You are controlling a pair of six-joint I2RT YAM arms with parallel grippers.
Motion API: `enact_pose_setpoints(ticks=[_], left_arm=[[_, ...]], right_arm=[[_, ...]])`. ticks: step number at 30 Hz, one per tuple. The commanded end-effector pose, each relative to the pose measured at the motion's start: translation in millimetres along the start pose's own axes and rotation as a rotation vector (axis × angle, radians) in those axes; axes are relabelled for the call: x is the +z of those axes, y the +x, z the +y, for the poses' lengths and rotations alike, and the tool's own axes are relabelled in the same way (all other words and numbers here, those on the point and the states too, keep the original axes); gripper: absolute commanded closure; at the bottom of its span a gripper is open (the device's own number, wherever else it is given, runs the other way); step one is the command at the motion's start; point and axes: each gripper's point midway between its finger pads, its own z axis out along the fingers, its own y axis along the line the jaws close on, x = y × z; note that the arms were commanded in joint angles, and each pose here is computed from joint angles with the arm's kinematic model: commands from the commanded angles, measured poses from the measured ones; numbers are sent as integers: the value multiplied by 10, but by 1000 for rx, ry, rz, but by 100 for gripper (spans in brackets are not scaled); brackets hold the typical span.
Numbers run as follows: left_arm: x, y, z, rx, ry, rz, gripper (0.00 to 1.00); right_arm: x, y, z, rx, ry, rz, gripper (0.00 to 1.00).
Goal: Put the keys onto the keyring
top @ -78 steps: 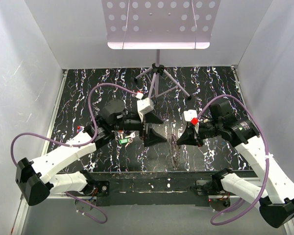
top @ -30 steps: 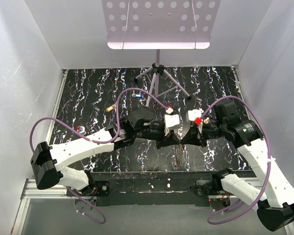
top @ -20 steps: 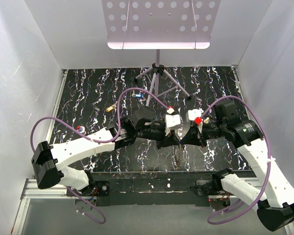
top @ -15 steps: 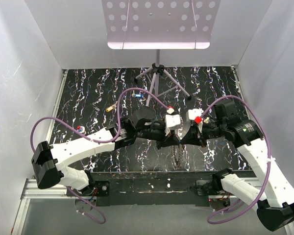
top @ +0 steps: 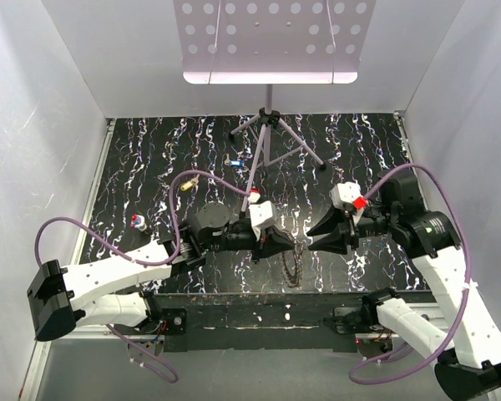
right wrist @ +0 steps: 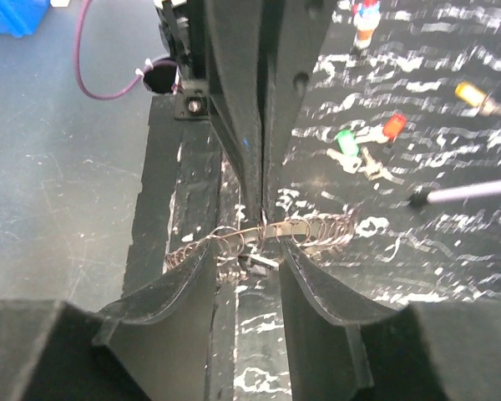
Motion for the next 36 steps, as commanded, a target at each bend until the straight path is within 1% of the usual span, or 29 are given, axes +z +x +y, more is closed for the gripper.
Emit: enact_pose_setpoints(ticks=[1, 2, 6, 8, 11, 16, 20, 26, 30, 36], left_arm=[[-123, -499, -22, 8, -29, -265, 100], [-148, -481, -15, -3, -35, -290, 100], [-291, -600, 1, -45, -47, -456, 100], [-332, -626, 4, -64, -46, -500, 100], [-377, -667, 10, -86, -44, -558, 100], [-405, -685, 77, -139, -46, -609, 100], [-387, -634, 138, -185, -53, -610, 100], [-381, -583, 239, -217, -77, -596, 100], [-389, -580, 264, -224, -88, -592, 100], [-381, -569, 267, -224, -88, -584, 100]], right_arm=[[-99, -485, 258, -206, -74, -161, 56], [-98, -519, 272, -247, -78, -182, 55], [-56, -511, 126, -269, -32, -210, 53], [-40, -533, 0, -262, 9, -210, 53], [-1, -540, -102, -242, 26, -201, 54], [80, -507, -203, -270, 57, -184, 55], [86, -562, -221, -316, 81, -185, 57], [104, -593, -138, -371, 70, -192, 58], [162, -547, -145, -359, 77, -176, 58], [209, -542, -368, -303, 187, -163, 59]])
